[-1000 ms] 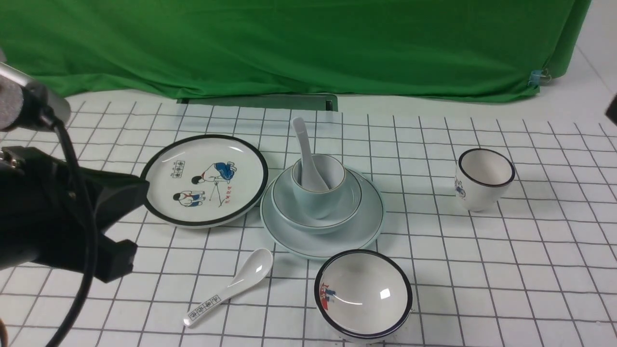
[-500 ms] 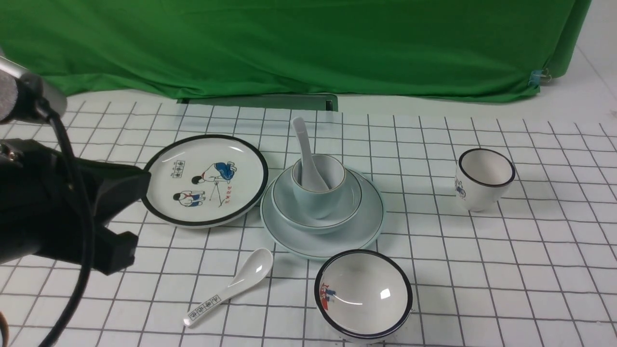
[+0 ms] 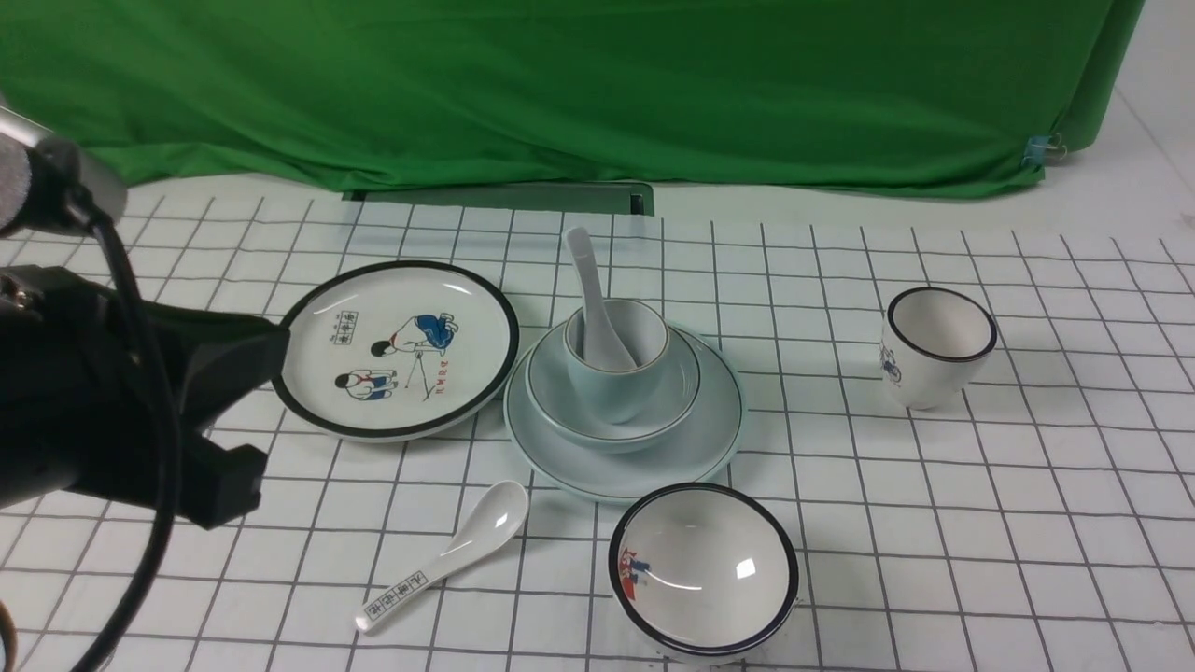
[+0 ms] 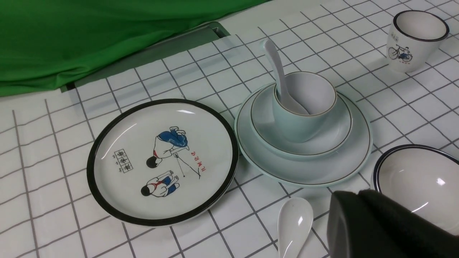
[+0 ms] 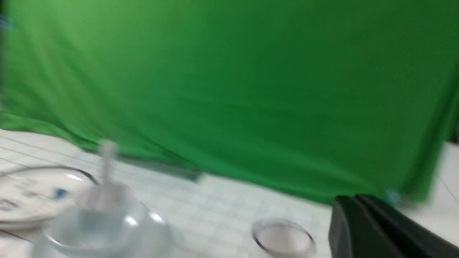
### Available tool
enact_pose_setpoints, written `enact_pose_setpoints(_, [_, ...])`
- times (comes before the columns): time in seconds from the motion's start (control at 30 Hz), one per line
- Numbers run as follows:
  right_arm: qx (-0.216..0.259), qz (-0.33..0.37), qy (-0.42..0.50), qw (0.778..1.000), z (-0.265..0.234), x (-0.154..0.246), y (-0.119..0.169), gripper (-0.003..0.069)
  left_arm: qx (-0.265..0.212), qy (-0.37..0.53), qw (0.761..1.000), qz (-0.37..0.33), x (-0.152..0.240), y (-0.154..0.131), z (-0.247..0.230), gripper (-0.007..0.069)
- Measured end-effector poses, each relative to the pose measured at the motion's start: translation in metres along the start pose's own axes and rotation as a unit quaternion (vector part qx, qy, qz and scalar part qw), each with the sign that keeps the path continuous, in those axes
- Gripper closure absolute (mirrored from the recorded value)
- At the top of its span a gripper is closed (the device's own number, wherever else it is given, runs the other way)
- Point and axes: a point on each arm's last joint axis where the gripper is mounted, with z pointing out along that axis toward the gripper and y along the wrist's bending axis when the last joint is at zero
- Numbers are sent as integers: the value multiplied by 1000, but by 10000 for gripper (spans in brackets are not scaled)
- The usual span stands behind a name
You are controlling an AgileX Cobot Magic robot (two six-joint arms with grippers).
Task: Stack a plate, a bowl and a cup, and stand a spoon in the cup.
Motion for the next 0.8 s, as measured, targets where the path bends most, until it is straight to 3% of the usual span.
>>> enact_pose_setpoints(0.13, [78,7,77,994,-11,35,-8,645,0,0,1000,0,0,0,0,654])
enact_pose_setpoints(0.27, [119,4,108,987,-21,60,-9,645,0,0,1000,0,0,0,0,654])
enact_pose_setpoints(0.8, [112,48,139,983,-28,71,-6,645,0,0,1000,0,0,0,0,654])
